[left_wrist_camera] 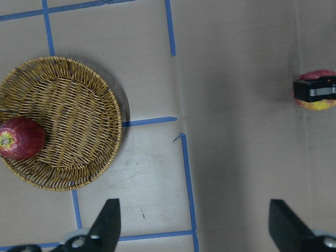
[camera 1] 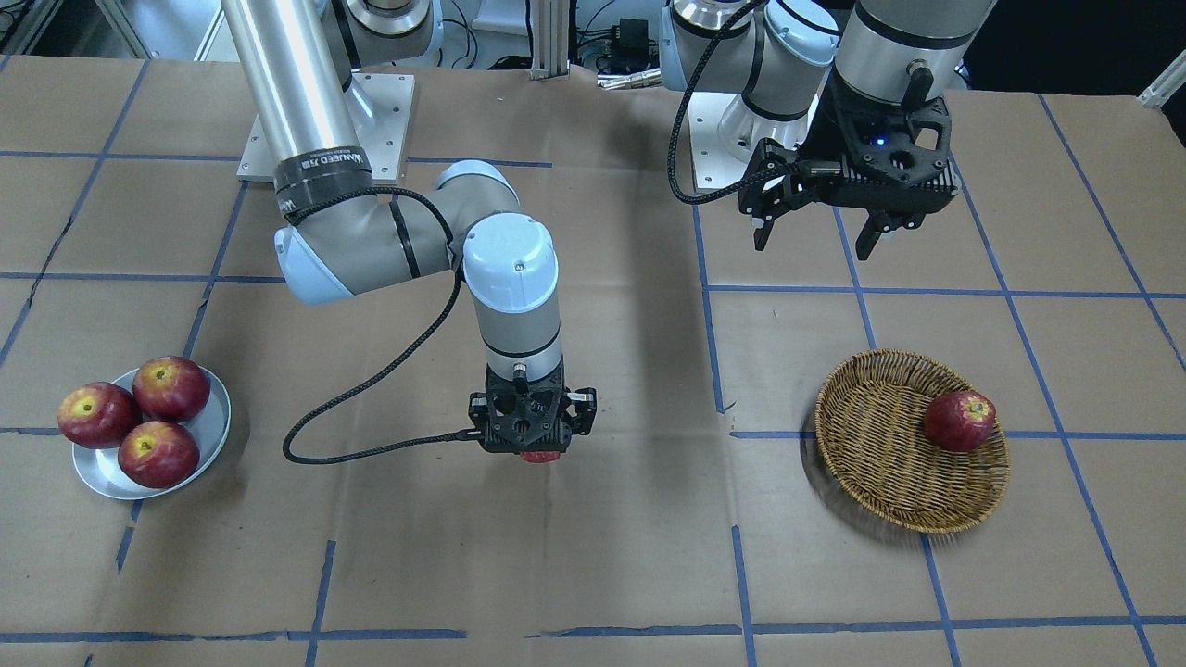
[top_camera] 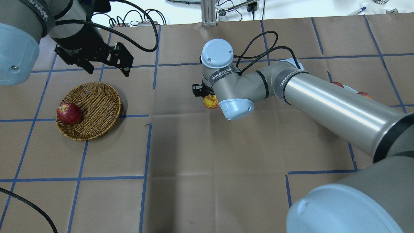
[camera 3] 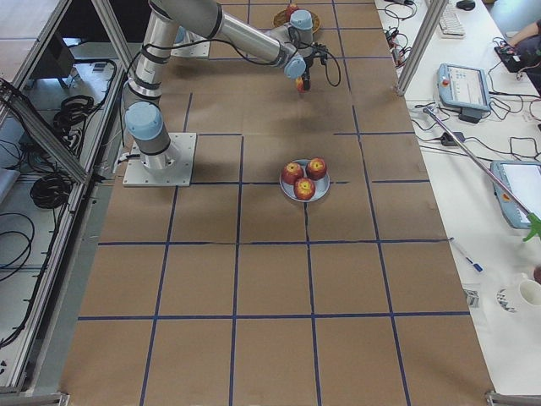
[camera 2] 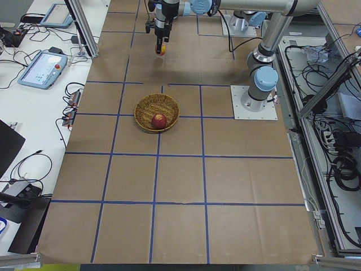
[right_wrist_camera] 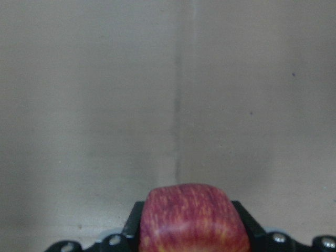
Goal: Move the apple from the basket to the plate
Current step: 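Carry the apple with the right gripper over the white plate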
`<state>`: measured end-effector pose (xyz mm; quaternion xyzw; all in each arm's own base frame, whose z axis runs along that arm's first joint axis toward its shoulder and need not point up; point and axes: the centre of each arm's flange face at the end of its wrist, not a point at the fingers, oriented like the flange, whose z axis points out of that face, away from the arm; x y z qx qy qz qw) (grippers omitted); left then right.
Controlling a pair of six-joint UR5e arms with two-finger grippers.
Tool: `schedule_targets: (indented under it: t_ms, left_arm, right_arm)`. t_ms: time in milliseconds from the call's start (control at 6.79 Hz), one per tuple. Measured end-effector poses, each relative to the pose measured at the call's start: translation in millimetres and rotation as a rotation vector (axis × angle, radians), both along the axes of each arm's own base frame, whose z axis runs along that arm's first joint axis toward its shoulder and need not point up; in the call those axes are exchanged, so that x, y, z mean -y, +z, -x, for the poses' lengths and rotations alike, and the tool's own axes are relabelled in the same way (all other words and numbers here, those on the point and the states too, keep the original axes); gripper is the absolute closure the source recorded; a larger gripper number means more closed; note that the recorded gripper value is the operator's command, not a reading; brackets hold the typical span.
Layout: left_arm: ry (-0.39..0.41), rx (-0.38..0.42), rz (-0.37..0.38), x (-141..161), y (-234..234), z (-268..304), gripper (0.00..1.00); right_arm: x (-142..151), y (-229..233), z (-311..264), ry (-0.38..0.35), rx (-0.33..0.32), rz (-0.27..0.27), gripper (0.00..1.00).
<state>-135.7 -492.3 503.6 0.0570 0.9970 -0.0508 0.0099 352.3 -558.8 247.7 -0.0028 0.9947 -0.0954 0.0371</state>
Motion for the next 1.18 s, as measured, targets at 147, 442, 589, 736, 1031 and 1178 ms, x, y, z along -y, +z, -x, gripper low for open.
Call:
schedule_targets:
  t_ms: [147, 442, 589, 736, 1031, 1178]
  left_arm:
    - [0.001, -0.001, -0.003, -0.3, -1.3, 0.2, 0.01]
    - [-0.006, -0.004, -0.01, 0.0, -5.5, 1.5, 0.01]
    - [-0.008, -0.006, -0.011, 0.0, -6.0, 2.4, 0.01]
    - [-0.01, -0.007, -0.011, -0.1, -6.3, 3.4, 0.01]
    - [-0.012, -0.008, -0.01, -0.8, -6.1, 4.3, 0.01]
    - [-0.012, -0.007, -0.009, -1.2, -5.6, 4.4, 0.01]
  right_arm:
    - [-4.2, 40.2, 17.7, 0.004, -0.008, -0.011, 0.49]
    - [-2.2, 105.6, 106.4, 0.043, -0.05, -0.056, 0.5]
    - [3.0, 123.9, 169.4, 0.079, -0.072, -0.07, 0.51]
    - [6.2, 132.0, 233.1, 0.123, -0.091, -0.077, 0.51]
    - [5.5, 123.6, 365.9, 0.212, -0.112, -0.102, 0.51]
    - [-0.1, 113.3, 421.1, 0.251, -0.114, -0.117, 0.51]
